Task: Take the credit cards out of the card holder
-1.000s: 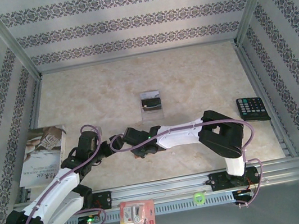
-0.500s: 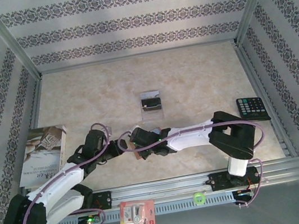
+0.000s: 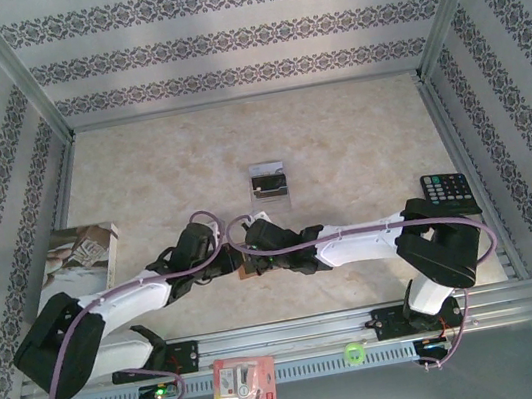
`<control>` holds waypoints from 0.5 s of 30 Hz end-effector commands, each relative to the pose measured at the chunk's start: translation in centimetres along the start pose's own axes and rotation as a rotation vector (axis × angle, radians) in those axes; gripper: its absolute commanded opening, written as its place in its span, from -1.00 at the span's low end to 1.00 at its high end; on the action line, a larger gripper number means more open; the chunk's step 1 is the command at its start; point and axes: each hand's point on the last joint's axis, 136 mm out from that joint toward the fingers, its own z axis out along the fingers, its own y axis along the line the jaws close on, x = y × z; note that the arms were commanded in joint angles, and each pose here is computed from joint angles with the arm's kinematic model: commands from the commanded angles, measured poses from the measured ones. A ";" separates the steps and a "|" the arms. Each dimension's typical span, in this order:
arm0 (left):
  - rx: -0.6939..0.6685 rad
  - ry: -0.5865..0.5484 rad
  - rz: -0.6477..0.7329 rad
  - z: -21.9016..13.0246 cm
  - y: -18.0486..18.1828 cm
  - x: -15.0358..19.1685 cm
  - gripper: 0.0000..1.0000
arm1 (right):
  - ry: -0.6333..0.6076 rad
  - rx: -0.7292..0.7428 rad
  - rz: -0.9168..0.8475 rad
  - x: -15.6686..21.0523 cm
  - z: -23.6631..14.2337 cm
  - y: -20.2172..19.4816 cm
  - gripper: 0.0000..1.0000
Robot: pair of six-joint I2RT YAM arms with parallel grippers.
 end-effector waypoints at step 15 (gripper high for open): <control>-0.152 0.117 0.009 2.3 2.6 1.7 -1.00 | 0.012 0.066 0.105 0.5 0.3 -1.3 -1.00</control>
